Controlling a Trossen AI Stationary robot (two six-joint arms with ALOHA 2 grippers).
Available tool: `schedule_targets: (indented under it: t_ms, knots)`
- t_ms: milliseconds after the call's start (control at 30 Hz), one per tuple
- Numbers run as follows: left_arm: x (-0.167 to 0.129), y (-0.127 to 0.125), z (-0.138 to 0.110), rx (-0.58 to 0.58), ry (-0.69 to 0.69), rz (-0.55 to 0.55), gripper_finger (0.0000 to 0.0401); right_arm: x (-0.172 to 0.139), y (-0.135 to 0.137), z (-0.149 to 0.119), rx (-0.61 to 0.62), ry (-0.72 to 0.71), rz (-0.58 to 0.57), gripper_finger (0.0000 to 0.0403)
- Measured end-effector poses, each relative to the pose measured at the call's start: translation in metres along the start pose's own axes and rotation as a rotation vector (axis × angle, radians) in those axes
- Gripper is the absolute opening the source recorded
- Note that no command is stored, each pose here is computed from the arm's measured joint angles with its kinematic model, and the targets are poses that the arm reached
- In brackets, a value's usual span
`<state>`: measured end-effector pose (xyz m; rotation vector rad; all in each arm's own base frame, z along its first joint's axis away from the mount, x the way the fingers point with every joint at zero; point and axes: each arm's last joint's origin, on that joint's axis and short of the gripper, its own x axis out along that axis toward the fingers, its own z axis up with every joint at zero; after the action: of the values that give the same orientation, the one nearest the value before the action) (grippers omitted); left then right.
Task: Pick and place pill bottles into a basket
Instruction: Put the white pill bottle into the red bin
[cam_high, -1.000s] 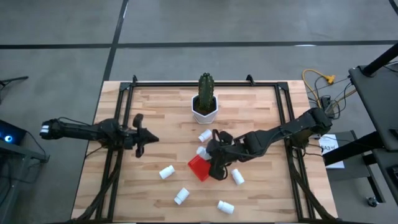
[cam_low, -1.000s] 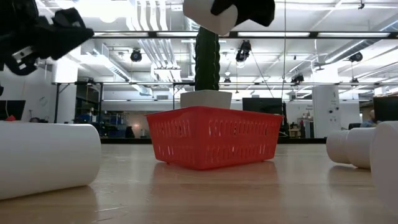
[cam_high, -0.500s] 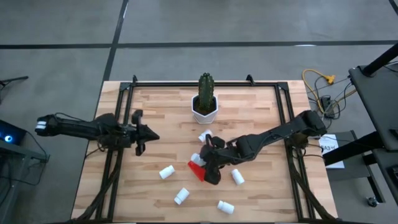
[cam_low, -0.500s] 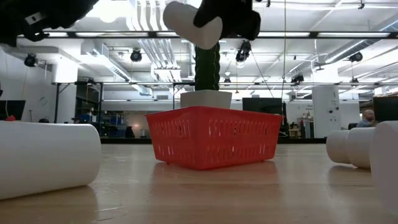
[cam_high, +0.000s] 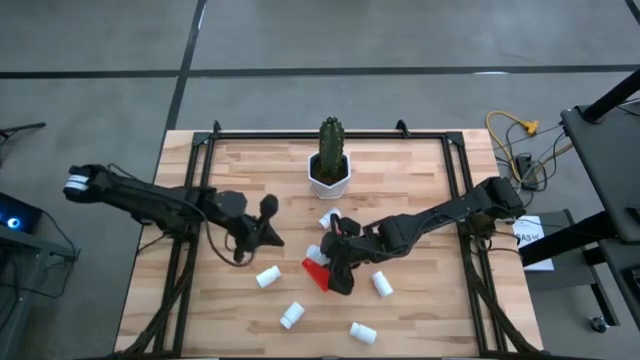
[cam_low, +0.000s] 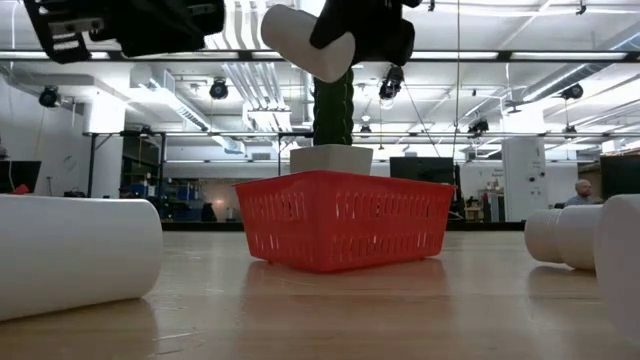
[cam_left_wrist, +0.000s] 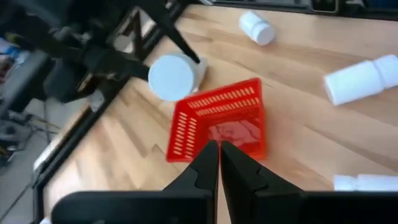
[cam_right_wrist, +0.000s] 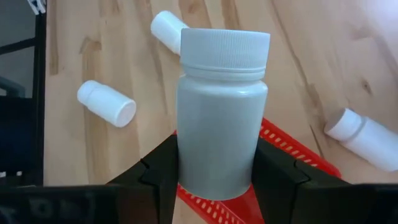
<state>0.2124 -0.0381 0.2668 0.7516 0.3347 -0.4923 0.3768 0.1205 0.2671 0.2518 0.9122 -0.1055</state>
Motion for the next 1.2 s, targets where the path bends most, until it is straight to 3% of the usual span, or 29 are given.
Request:
schedule_targets:
  t_ms: [300, 467, 600, 933, 1067, 1200]
  knots:
    - [0.003, 0.009, 0.026, 0.231, -0.004, -0.060, 0.0000, 0.000, 0.000, 0.000, -0.027, 0.003, 0.004, 0.0150]
    - [0.008, 0.011, 0.034, 0.257, -0.005, -0.061, 0.0010, 0.000, 0.000, 0.000, -0.028, 0.002, 0.003, 0.0150]
    - [0.014, 0.012, 0.037, 0.266, 0.038, -0.038, 0.0054, 0.000, 0.000, 0.000, -0.028, 0.003, 0.003, 0.0150]
    - [0.037, 0.016, 0.053, 0.320, 0.120, -0.005, 0.0212, 0.000, 0.000, 0.000, -0.036, 0.007, 0.001, 0.0150]
    - [0.045, 0.012, 0.055, 0.493, 0.153, -0.005, 0.0240, 0.000, 0.000, 0.000, -0.037, 0.007, 0.002, 0.0150]
    - [0.054, 0.008, 0.055, 0.560, 0.222, 0.013, 0.0244, 0.000, 0.000, 0.000, -0.052, 0.009, 0.004, 0.0150]
